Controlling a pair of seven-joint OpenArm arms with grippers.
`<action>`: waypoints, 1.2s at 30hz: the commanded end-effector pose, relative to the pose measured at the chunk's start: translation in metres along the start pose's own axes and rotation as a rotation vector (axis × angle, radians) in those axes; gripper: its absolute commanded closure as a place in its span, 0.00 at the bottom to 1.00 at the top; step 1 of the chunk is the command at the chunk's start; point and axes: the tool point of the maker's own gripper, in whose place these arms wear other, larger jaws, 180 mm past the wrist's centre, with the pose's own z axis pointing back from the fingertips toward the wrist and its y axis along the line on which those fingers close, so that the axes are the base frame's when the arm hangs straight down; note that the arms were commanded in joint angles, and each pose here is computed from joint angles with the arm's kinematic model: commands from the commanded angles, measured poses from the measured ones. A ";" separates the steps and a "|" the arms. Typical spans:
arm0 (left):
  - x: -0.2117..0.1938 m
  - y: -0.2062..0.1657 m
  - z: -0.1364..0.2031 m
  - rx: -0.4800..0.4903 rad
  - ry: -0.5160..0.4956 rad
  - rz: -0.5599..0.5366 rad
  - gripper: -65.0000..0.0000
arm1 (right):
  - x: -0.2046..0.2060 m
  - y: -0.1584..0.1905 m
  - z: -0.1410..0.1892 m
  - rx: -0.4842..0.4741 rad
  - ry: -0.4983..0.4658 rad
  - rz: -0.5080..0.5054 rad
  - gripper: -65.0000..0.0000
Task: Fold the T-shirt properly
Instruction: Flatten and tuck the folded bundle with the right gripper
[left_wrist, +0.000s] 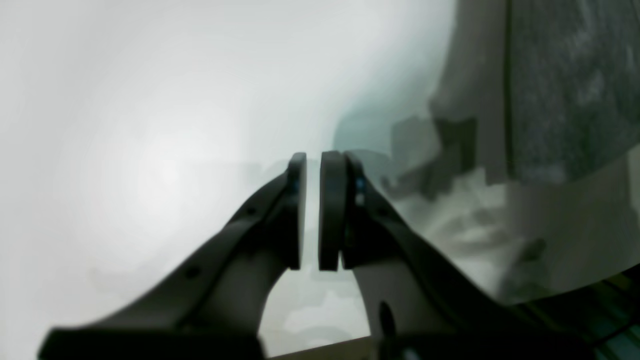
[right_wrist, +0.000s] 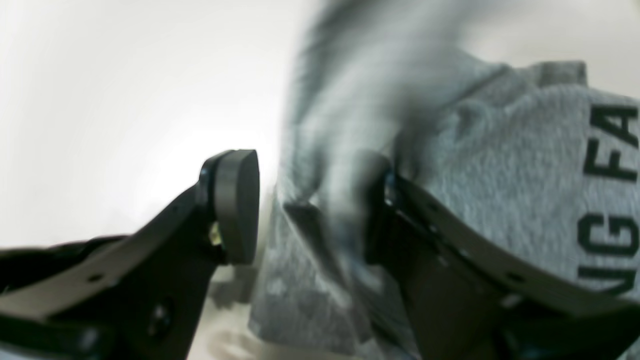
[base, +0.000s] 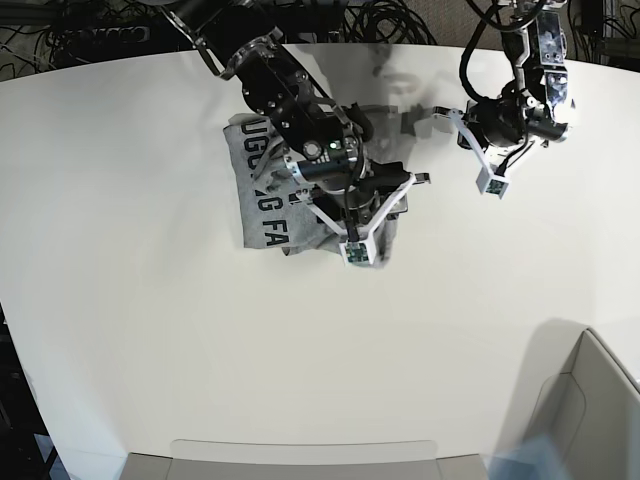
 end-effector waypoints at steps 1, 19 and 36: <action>0.006 0.002 0.004 0.004 -0.024 -0.013 0.92 | 0.008 0.006 -0.001 0.005 -0.008 -0.013 0.54; 0.005 0.001 0.004 0.004 -0.023 -0.012 0.92 | 0.047 -0.009 0.062 0.065 -0.335 0.027 0.89; 0.006 -0.013 0.000 -0.026 -0.014 -0.044 0.93 | -0.031 -0.115 0.061 -0.063 -0.124 -0.119 1.00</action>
